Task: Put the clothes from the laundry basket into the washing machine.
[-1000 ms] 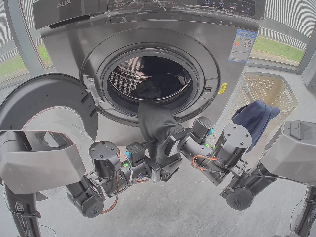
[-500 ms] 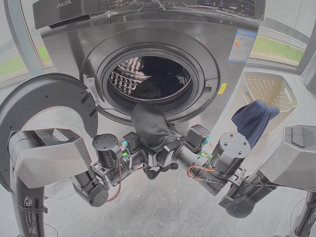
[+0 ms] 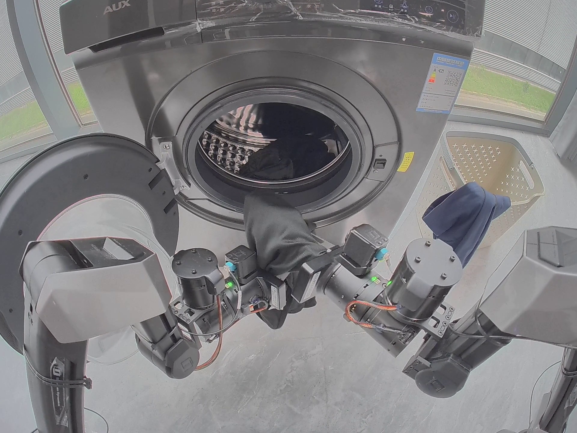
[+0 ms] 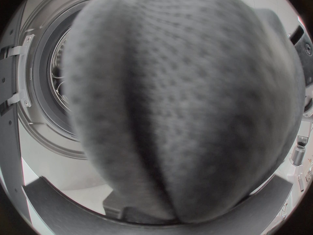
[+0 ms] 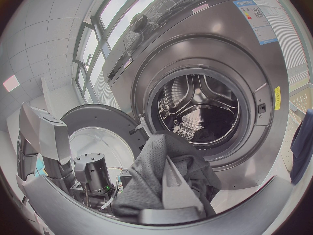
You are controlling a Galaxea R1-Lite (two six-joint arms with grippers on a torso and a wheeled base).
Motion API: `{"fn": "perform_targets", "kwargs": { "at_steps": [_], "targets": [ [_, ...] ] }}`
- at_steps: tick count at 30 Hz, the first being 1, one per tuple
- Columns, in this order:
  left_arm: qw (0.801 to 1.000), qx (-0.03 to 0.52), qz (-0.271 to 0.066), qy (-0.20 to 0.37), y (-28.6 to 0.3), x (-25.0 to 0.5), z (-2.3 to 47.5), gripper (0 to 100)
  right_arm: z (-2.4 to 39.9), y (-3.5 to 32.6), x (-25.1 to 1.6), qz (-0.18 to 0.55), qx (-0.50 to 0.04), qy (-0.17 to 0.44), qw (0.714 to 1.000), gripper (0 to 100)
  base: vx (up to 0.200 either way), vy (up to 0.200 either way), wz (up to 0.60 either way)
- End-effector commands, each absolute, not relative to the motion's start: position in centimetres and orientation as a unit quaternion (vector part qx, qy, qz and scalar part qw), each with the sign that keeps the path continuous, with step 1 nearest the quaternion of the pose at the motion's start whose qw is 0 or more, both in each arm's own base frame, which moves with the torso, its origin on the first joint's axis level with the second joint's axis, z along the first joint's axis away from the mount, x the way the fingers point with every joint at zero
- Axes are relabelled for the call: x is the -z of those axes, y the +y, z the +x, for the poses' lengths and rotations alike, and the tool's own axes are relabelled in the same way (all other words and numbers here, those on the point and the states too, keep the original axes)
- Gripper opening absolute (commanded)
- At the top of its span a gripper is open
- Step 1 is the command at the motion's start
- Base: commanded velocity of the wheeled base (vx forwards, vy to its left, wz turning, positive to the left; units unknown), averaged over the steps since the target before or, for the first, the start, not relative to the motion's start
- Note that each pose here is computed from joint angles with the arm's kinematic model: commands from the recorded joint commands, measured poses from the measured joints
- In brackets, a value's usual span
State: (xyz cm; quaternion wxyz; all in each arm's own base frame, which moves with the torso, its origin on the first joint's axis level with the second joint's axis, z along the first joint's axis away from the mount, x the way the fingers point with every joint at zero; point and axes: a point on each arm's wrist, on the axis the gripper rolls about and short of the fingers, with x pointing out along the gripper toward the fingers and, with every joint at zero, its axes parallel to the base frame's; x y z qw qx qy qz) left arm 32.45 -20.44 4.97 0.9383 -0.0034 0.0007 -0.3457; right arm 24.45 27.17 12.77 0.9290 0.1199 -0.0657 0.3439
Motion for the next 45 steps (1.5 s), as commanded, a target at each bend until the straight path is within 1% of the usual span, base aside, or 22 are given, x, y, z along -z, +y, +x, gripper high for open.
{"fn": "perform_targets", "kwargs": {
  "at_steps": [1, 6, 10, 12, 13, 14, 16, 20, 23, 24, 25, 26, 27, 30, 33, 34, 35, 37, 39, 42, 45],
  "targets": [
    [0.942, 0.337, -0.005, -0.001, -20.1, -4.9, 33.0, 0, 24.5, 26.3, -13.5, 0.123, -0.336, -0.074, 0.931, 0, 0.0, 0.0, 0.0],
    [0.95, 0.31, -0.016, -0.026, -19.0, -6.6, 33.9, 0, 25.1, 24.9, -13.0, 0.116, -0.317, -0.063, 0.939, 0, 0.0, 0.0, 0.0],
    [0.951, 0.302, -0.03, -0.053, -18.1, -8.9, 33.7, 0, 25.6, 23.7, -11.8, 0.104, -0.301, -0.041, 0.947, 0, 0.0, 0.0, 0.0],
    [0.951, 0.302, -0.036, -0.063, -17.9, -10.0, 33.3, 0, 25.7, 23.7, -11.2, 0.099, -0.3, -0.032, 0.948, 0, 0.0, 0.0, 0.0],
    [0.951, 0.302, -0.036, -0.063, -17.9, -10.0, 33.3, 0, 25.7, 23.7, -11.2, 0.099, -0.3, -0.032, 0.948, 0, 0.0, 0.0, 0.0],
    [0.949, 0.303, -0.04, -0.072, -17.9, -10.9, 32.9, 0, 25.8, 23.8, -10.6, 0.096, -0.3, -0.025, 0.949, 0, 0.0, 0.0, 0.0],
    [0.948, 0.305, -0.042, -0.08, -17.7, -11.7, 32.4, 0, 25.7, 24.2, -10.1, 0.093, -0.304, -0.018, 0.948, 0, 0.0, 0.0, 0.0],
    [0.948, 0.302, -0.047, -0.086, -17.5, -12.6, 31.6, 0, 25.7, 24.7, -9.1, 0.089, -0.308, -0.006, 0.947, 0, 0.0, 0.0, 0.0],
    [0.947, 0.305, -0.051, -0.085, -17.7, -12.8, 31.2, 0, 25.4, 24.8, -9.4, 0.089, -0.313, -0.009, 0.946, 0, 0.0, 0.0, 0.0],
    [0.947, 0.305, -0.052, -0.083, -17.7, -12.7, 31.1, 0, 25.3, 24.8, -9.6, 0.09, -0.315, -0.012, 0.945, 100, 0.0, 0.0, 0.0],
    [0.947, 0.305, -0.052, -0.083, -17.7, -12.7, 31.1, 0, 25.3, 24.8, -9.6, 0.09, -0.315, -0.012, 0.945, 100, 0.0, 0.0, 0.0],
    [0.947, 0.306, -0.056, -0.082, -17.6, -12.8, 31.0, 0, 24.9, 24.7, -10.5, 0.096, -0.32, -0.022, 0.942, 100, 0.0, 0.0, 0.0],
    [0.947, 0.306, -0.056, -0.082, -17.6, -12.8, 31.0, 0, 24.9, 24.7, -10.5, 0.096, -0.32, -0.022, 0.942, 100, 0.0, 0.0, 0.0],
    [0.946, 0.307, -0.064, -0.081, -17.2, -13.4, 30.2, 0, 23.3, 23.3, -11.2, 0.085, -0.331, -0.015, 0.94, 100, 0.0, 0.0, 0.0],
    [0.946, 0.309, -0.068, -0.071, -16.5, -13.5, 29.3, 0, 20.9, 21.8, -11.6, 0.074, -0.38, 0.002, 0.922, 100, 0.0, 0.0, 0.0],
    [0.947, 0.308, -0.065, -0.061, -16.1, -13.2, 28.7, 0, 18.9, 21.2, -11.5, 0.067, -0.422, 0.018, 0.904, 100, 0.0, 0.0, 0.0],
    [0.948, 0.309, -0.061, -0.054, -15.8, -13.0, 28.2, 0, 17.6, 20.9, -11.8, 0.066, -0.446, 0.022, 0.892, 100, 0.0, 0.0, 0.0],
    [0.948, 0.311, -0.057, -0.038, -15.4, -12.6, 27.0, 0, 16.2, 20.3, -11.8, 0.063, -0.466, 0.03, 0.882, 100, 0.0, 0.0, 0.0],
    [0.947, 0.318, -0.051, -0.018, -14.4, -12.3, 25.3, 0, 15.8, 19.8, -11.7, 0.058, -0.466, 0.036, 0.882, 100, 0.0, 0.0, 0.0],
    [0.939, 0.338, -0.054, -0.017, -13.5, -13.0, 23.4, 0, 16.4, 19.2, -11.6, 0.05, -0.453, 0.032, 0.889, 100, 0.0, 0.0, 0.0],
    [0.938, 0.343, -0.051, -0.015, -13.3, -12.9, 23.4, 0, 17.5, 18.3, -11.5, 0.048, -0.426, 0.032, 0.903, 100, 0.0, 0.0, 0.0]
  ]
}}
